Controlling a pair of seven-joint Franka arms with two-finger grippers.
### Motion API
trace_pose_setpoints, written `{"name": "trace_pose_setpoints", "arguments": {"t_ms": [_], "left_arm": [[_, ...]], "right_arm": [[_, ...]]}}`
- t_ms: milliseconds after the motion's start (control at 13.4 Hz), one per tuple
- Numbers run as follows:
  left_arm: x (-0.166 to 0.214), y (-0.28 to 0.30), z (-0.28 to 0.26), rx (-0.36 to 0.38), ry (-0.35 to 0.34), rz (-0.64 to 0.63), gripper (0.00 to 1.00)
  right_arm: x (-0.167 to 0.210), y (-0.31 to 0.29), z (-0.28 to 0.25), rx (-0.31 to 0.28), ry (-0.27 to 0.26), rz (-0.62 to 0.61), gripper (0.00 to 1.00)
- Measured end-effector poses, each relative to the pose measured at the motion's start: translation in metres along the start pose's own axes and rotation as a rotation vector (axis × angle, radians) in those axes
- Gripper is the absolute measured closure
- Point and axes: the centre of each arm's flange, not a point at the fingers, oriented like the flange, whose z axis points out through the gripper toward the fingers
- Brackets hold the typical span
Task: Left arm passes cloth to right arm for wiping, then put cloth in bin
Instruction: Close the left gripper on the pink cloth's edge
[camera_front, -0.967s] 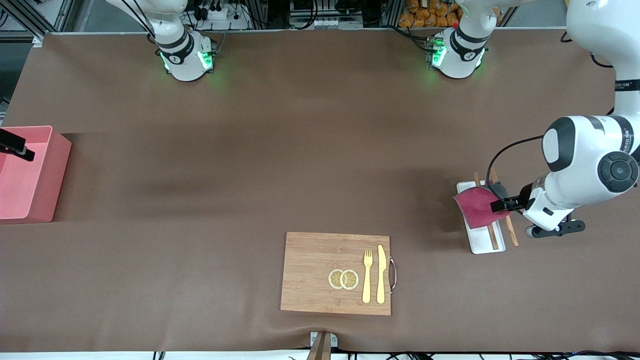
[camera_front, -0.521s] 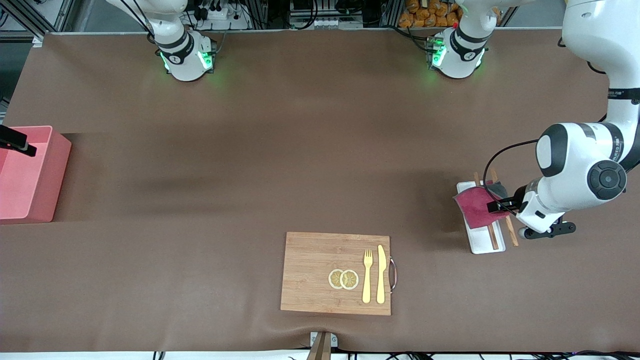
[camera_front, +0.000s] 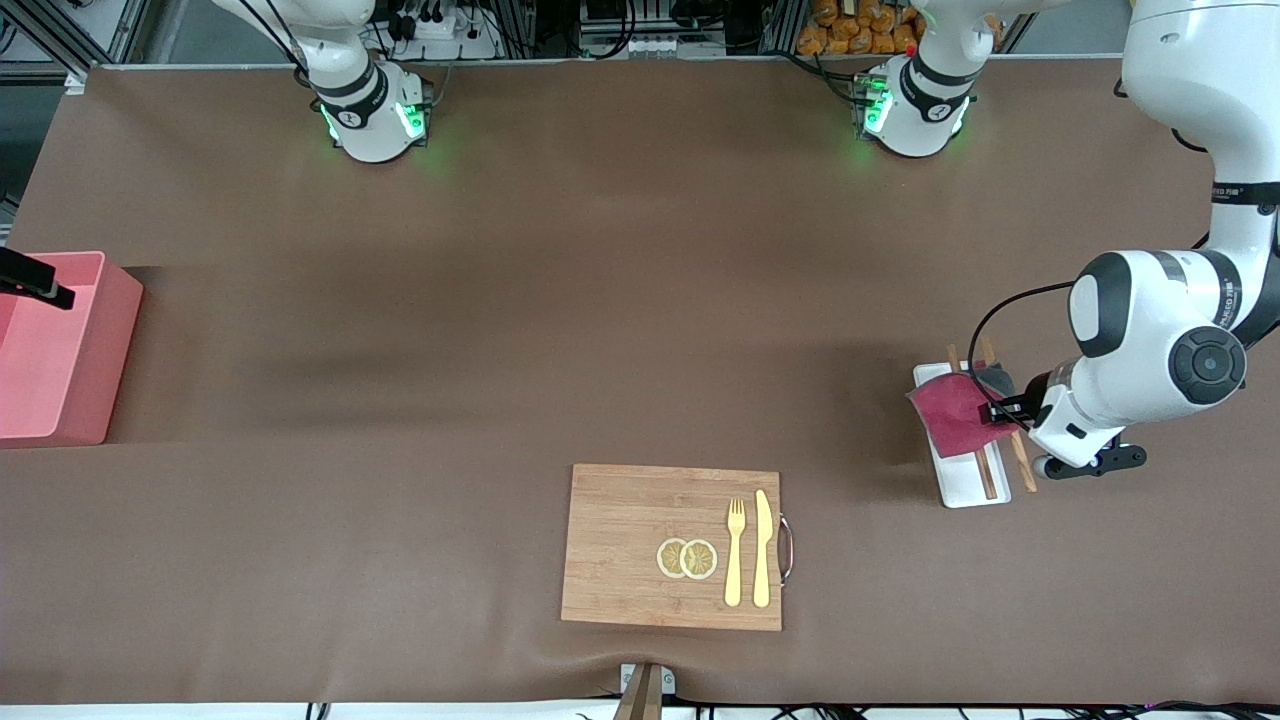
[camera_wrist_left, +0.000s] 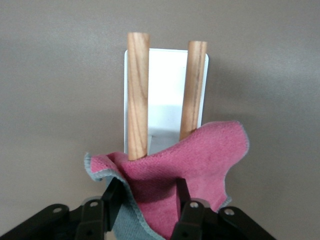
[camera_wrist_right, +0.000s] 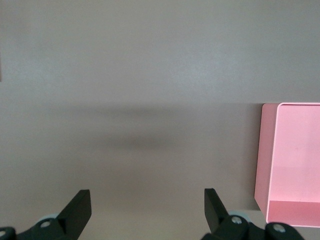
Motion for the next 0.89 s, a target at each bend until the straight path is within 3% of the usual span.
{"name": "trace_pose_setpoints", "arguments": {"t_ms": [223,372,446,669,893], "left_arm": [[0.0009,-0.0058,0.0001,-0.001,0.0,-0.009,0.57],[0.0012,-0.0069,-0.0001,-0.001,0.0,-0.011,0.72],[0.0013,-0.0076,-0.0002,-0.001,0.0,-0.012,0.72],[0.0025,-0.0085,-0.0073,-0.002,0.012,-0.013,0.92],[0.0026,-0.0087,-0.0074,-0.002,0.012,-0.013,0.95]], "right_arm": [[0.0003,-0.0009,0.0,0.0,0.0,0.003,0.0],[0.0004,-0.0012,0.0,0.001,0.001,0.005,0.0],[0.0006,-0.0014,-0.0001,0.001,0.002,0.009,0.0],[0.0012,-0.0034,-0.0001,0.003,0.003,0.021,0.0],[0.0015,-0.0047,0.0,0.004,0.003,0.029,0.0]]}}
